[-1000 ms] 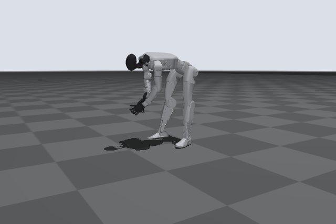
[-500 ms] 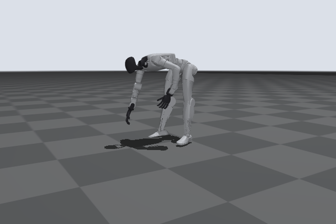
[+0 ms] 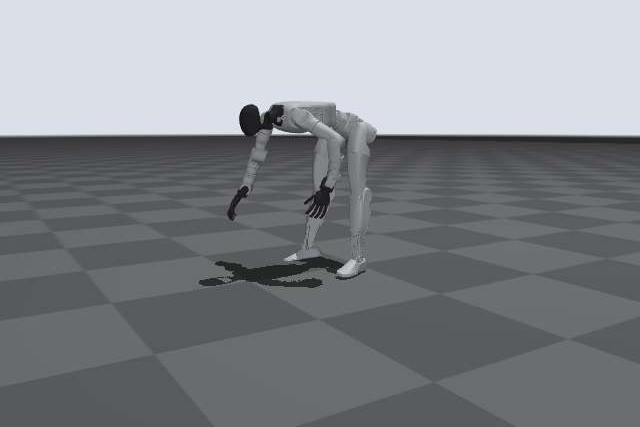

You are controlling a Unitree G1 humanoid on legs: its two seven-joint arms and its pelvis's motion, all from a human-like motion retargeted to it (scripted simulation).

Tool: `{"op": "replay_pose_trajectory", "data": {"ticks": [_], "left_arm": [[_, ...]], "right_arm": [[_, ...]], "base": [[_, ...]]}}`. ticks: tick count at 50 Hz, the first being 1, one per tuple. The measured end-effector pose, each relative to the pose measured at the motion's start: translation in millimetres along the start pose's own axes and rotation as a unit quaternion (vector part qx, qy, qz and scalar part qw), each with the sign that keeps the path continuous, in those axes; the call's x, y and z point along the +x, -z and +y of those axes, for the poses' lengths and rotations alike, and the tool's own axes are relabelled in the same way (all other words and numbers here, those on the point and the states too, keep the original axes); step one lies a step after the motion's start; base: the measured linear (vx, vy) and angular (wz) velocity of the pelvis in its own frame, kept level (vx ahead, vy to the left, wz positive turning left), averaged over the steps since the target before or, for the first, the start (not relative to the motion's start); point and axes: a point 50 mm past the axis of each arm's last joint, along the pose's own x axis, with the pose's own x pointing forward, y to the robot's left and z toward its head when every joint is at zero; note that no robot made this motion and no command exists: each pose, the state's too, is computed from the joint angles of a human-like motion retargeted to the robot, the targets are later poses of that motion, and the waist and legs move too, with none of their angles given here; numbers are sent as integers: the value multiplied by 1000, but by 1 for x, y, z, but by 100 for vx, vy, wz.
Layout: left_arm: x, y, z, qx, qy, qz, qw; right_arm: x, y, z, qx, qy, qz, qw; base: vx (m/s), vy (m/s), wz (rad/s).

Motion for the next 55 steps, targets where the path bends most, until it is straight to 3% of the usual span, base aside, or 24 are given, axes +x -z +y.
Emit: {"op": "replay_pose_trajectory", "data": {"ticks": [5, 9, 15, 20, 24, 28, 33, 40, 45, 50, 55], "left_arm": [[8, -30, -32, -91, 18, -54, 994], [1, -49, -66, -168, 78, -82, 979], [-17, -56, -106, -266, 134, -58, 953], [-27, -44, -111, -265, 148, -31, 952], [-31, -35, -105, -246, 151, -17, 957], [-30, -29, -90, -225, 129, -16, 966], [-23, -24, -64, -187, 69, -26, 980], [-9, -26, -37, -138, -6, -47, 989], [-9, -35, -54, -163, 25, -63, 984], [-15, -41, -83, -217, 70, -49, 972], [-26, -43, -112, -278, 120, -20, 953]], "right_arm": [[8, -22, -32, 63, 37, -6, 997], [3, -64, -21, 115, 3, -59, 992], [-35, -118, 56, 66, -104, -164, 979], [-90, -143, 130, -29, -190, -266, 944], [-98, -127, 146, -87, -188, -279, 937], [-69, -87, 125, -142, -132, -229, 954], [-25, -34, 64, -183, -59, -129, 973], [7, -20, -29, -72, 40, -26, 996], [8, -55, -48, 59, 49, -41, 996], [-14, -112, 8, 118, -64, -109, 985], [-65, -147, 95, 59, -184, -203, 960]], "base": [[0, 0, 0], [-1, 0, 4], [-3, -3, 2], [0, 0, 0], [0, 0, 0], [0, 0, 0], [1, 4, -1], [0, 3, 0], [-3, 2, 12], [-1, -1, 2], [-3, -4, 3]]}}
